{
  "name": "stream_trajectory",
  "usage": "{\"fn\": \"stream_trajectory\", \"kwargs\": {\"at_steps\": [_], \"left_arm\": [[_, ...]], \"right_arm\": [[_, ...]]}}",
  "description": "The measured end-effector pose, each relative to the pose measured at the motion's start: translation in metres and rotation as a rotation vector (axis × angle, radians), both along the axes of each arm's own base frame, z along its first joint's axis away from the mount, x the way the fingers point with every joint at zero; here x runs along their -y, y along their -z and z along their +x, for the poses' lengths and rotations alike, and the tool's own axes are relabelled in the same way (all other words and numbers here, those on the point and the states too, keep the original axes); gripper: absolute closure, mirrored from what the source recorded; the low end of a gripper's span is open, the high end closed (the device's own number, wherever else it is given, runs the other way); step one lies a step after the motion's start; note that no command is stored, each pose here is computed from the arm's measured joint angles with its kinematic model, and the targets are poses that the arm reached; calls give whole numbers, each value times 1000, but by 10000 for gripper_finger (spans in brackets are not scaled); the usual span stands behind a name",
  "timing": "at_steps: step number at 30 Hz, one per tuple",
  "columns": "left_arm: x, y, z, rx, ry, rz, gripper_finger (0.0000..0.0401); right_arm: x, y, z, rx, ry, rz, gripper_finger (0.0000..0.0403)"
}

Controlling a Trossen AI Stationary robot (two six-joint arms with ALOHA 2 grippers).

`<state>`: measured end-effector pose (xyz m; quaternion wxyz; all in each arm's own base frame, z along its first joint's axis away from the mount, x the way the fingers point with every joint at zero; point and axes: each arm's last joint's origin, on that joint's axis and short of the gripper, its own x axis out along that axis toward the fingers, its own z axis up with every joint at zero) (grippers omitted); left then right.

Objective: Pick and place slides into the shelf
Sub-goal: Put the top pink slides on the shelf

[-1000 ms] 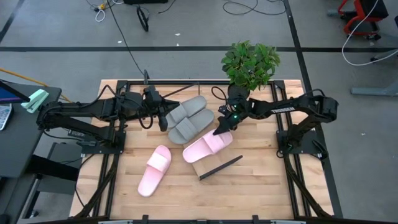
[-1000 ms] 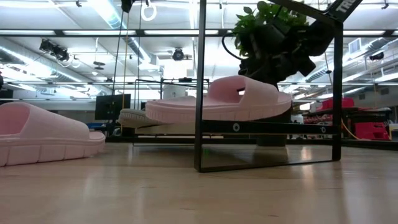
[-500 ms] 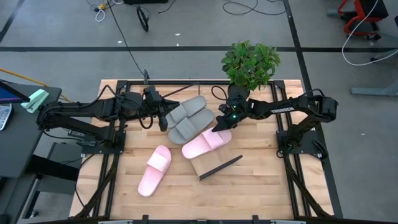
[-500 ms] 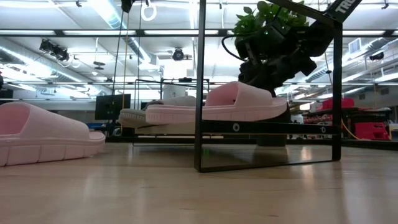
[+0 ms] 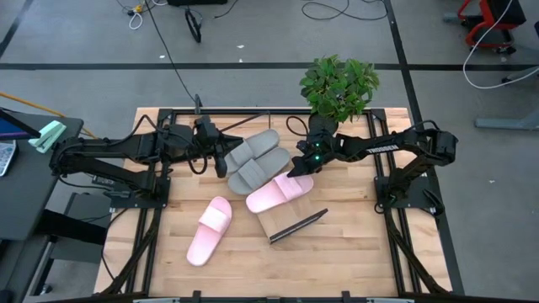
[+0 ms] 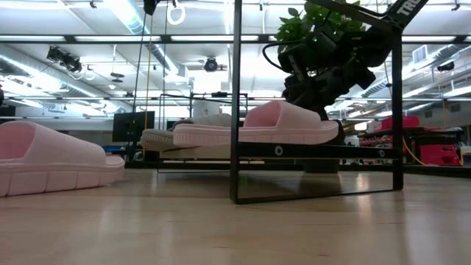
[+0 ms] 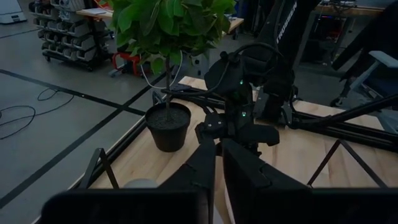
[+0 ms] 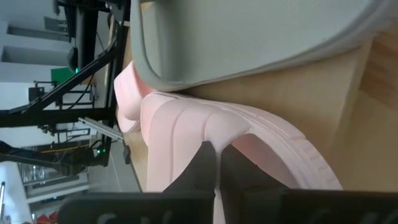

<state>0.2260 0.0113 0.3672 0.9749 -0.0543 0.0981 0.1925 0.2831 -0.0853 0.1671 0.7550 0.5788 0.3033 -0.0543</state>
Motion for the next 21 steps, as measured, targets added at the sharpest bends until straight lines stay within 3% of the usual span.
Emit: {"fn": "stream_trajectory", "kwargs": {"at_steps": [10, 21], "left_arm": [[0, 0, 0, 0, 0, 0, 365], [0, 0, 0, 0, 0, 0, 371]], "right_arm": [[0, 0, 0, -4, 14, -13, 393], [-6, 0, 2, -3, -1, -41, 339]]}}
